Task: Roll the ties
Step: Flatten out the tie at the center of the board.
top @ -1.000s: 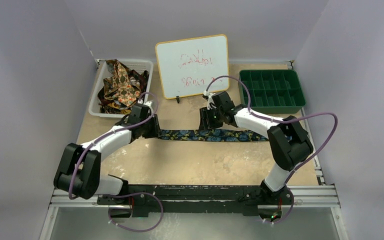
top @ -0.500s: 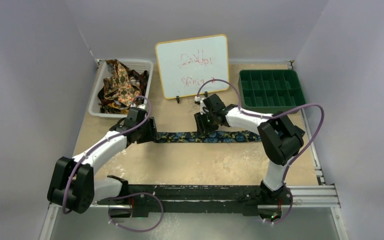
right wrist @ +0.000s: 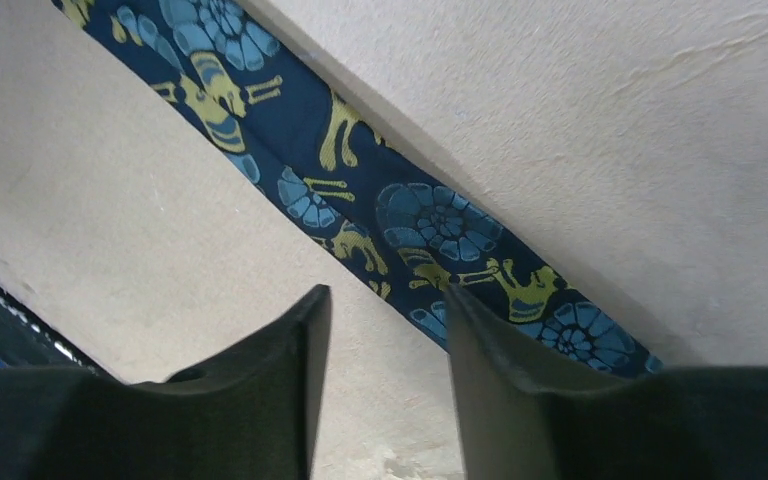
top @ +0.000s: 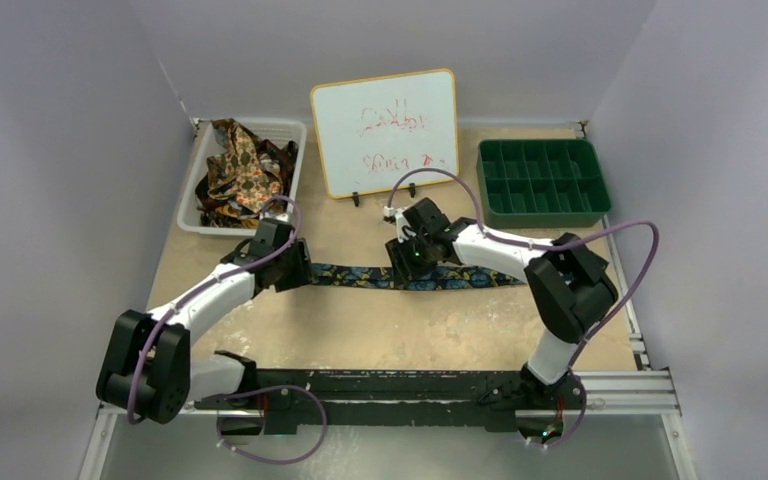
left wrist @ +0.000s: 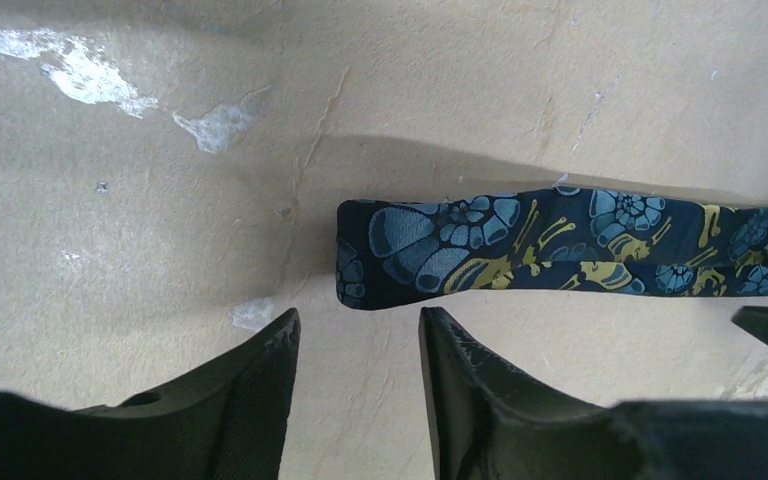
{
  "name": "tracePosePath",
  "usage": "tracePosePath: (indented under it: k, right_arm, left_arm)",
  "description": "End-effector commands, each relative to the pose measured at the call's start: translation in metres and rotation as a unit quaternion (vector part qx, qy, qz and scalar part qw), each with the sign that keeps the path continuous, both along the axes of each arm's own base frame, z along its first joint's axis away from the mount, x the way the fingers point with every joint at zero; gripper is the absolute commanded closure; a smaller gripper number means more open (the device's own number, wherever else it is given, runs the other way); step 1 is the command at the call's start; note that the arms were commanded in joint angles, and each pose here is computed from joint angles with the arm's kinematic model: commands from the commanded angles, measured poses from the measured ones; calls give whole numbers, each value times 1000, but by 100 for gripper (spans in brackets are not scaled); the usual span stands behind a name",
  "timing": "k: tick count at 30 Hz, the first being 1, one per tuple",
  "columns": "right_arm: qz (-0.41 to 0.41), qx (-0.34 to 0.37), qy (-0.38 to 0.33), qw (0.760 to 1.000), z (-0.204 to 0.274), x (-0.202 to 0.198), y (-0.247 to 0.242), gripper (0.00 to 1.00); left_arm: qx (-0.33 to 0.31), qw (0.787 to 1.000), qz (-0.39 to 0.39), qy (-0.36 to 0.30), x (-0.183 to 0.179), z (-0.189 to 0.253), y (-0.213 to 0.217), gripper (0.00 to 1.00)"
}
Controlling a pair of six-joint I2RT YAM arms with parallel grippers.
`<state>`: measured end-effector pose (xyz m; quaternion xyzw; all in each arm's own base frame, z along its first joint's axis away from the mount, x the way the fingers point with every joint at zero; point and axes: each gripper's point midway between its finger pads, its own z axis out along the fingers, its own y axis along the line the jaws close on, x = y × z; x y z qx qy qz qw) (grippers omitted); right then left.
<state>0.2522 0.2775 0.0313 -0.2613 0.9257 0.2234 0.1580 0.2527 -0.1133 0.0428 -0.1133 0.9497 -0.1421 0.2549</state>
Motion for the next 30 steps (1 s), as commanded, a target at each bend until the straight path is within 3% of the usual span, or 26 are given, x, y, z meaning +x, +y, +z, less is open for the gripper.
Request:
tracePosePath:
  k: [1,3,6,10,14,16,20,24,30]
  right_arm:
    - [-13,5,-81,997,35,21,-1,48]
    - [-19,13,-118,993,50,33,1,40]
    - [-12,15,-199,980,67,59,2,37]
    - [114,50,-253,959,68,52,20,34]
    - [170,50,-269,946,57,53,27,34]
    - [182,49,-282,941,59,63,34,34]
    - [231,90,-291,924,61,57,51,36]
    - [271,79,-269,921,41,44,46,36]
    - [291,75,-239,923,18,34,43,37]
  left_arm:
    - [-14,1000,-1,-21,14,2,-4,59]
    - [-12,1000,-3,-22,16,3,-4,67]
    - [2,1000,3,-24,17,2,1,77]
    - [6,1000,5,-26,15,4,5,82]
    - [5,1000,8,-26,9,6,7,82]
    - [0,1000,9,-28,7,8,6,79]
    - [-27,998,10,-48,7,26,0,64]
    - [-17,997,23,-78,6,46,8,49]
    - [-8,994,30,-109,12,69,14,44]
